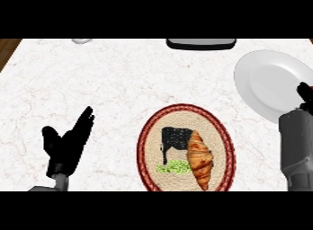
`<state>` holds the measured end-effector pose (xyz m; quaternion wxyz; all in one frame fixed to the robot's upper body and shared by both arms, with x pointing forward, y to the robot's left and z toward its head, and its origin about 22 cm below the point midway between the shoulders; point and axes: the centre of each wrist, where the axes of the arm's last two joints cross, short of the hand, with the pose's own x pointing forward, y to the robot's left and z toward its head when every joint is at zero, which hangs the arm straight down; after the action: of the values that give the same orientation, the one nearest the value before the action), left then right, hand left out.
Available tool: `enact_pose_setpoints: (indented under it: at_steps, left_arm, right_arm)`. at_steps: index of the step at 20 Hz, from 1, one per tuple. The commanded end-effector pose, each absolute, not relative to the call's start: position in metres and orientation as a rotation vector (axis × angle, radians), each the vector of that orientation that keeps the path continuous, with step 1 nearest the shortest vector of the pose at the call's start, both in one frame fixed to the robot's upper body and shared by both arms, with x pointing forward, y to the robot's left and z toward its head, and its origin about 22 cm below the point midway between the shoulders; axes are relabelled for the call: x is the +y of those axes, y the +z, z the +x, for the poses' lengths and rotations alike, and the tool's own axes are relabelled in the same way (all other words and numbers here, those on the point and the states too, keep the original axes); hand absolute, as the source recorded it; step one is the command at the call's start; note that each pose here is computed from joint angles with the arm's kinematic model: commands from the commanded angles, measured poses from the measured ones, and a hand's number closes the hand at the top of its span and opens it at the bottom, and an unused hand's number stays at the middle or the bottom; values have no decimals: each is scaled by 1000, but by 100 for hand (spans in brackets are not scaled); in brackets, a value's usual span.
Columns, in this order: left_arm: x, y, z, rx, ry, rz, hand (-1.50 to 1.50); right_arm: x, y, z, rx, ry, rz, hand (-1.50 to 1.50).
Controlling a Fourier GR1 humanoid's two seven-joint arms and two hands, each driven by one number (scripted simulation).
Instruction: Pick the tomato from the placemat and place it in the plate
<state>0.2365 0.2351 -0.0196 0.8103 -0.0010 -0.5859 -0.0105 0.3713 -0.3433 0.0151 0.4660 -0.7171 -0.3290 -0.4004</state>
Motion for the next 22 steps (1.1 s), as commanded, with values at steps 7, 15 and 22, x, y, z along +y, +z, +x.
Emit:
enact_pose_setpoints:
  at_steps: [7, 15, 22]
  left_arm:
    - [230, -35, 225, -1184, -14, -3, 0]
    - [224, -45, 226, -1178, -25, 0, 0]
    - [245, -25, 238, -1189, 4, -15, 0]
  right_arm:
    - [-271, -6, 351, -1039, -1068, -1556, -150]
    - [-241, -24, 336, -1072, -967, -1458, -150]
    - [-233, -43, 316, -1013, -906, -1433, -150]
